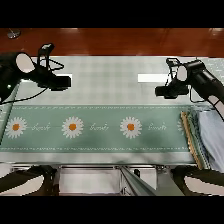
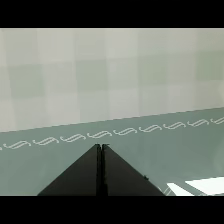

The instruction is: Fold the shirts.

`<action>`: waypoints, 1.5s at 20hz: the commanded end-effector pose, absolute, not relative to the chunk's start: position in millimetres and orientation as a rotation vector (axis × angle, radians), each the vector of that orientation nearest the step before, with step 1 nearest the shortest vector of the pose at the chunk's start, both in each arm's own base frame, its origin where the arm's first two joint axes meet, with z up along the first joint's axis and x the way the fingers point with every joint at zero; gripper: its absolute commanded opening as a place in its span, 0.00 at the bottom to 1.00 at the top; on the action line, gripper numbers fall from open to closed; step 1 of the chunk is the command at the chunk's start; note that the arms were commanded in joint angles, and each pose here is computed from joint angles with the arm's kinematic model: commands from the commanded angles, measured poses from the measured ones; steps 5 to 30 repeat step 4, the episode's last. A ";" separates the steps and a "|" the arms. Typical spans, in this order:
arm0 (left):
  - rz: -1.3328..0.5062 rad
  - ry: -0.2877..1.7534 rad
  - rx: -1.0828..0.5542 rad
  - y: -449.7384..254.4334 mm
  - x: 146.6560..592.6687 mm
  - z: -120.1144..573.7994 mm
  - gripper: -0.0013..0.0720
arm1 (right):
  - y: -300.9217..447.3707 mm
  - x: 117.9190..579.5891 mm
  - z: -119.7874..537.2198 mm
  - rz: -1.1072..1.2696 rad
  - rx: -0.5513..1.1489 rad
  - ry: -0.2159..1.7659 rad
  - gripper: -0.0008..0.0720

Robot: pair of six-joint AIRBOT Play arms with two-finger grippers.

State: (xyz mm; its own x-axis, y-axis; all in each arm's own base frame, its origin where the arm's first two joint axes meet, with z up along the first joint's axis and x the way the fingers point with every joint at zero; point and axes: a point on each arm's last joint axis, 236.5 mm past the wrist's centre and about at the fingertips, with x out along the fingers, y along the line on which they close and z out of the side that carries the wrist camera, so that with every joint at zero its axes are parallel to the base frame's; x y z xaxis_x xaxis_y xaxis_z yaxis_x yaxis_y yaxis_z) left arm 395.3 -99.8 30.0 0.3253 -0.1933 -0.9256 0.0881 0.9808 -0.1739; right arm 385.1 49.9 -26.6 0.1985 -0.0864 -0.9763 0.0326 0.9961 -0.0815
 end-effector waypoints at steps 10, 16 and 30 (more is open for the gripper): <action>-0.182 1.236 -0.097 -99.6 395.4 26.1 0.06 | 48.9 384.7 -27.2 -0.088 -0.049 1.371 0.04; -0.182 1.236 -0.097 -99.6 395.4 26.1 0.06 | 48.9 384.7 -27.2 -0.088 -0.049 1.371 0.04; -0.182 1.236 -0.097 -99.6 395.4 26.1 0.06 | 48.9 384.7 -27.2 -0.088 -0.049 1.371 0.04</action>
